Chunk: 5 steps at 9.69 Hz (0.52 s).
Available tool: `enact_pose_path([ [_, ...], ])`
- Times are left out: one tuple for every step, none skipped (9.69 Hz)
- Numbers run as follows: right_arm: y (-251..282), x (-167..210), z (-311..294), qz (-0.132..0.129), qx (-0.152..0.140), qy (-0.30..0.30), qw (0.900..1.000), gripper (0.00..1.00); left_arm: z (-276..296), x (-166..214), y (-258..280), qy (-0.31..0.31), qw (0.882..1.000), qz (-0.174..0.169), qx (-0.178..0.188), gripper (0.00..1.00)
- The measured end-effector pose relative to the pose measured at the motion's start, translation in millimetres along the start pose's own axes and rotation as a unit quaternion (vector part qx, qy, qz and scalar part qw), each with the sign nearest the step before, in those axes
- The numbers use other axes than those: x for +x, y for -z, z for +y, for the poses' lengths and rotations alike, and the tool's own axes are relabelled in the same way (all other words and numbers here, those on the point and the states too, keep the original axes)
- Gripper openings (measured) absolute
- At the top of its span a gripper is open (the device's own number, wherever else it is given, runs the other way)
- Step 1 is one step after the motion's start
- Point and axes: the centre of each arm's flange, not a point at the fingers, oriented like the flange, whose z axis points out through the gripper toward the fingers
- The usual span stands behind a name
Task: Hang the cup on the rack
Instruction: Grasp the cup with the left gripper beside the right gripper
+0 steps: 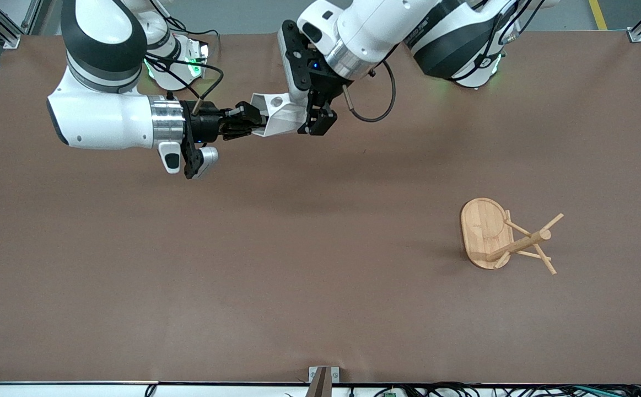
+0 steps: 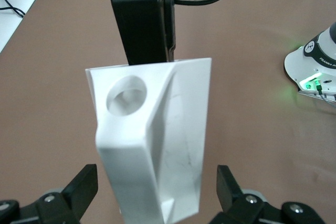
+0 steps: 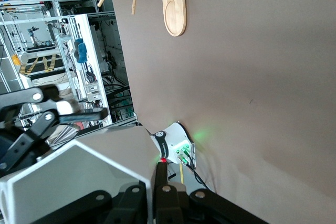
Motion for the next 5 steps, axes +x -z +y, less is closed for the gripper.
enact_pose_path([
  [2.9, -1.5, -0.8, 0.003, -0.002, 0.0, 1.0, 0.04, -4.3, -0.4, -4.0, 0.003, 1.0, 0.005, -0.001, 1.0],
  [5.2, -1.7, -0.6, 0.005, -0.002, -0.002, 1.0, 0.04, -6.4, -0.6, -5.0, 0.004, 1.0, 0.007, -0.002, 1.0],
  [5.8, -1.9, -0.7, 0.005, -0.002, -0.003, 1.0, 0.04, -6.1, -0.4, -5.1, 0.004, 1.0, 0.007, -0.002, 0.99],
  [6.3, -1.8, -0.5, 0.006, -0.002, -0.003, 1.0, 0.04, -5.1, 0.3, -5.3, 0.003, 1.0, 0.007, -0.002, 0.93],
  [7.3, -1.4, -0.6, 0.009, -0.002, -0.004, 1.0, 0.04, -3.8, 1.0, -5.4, 0.004, 1.0, 0.007, -0.003, 0.85],
])
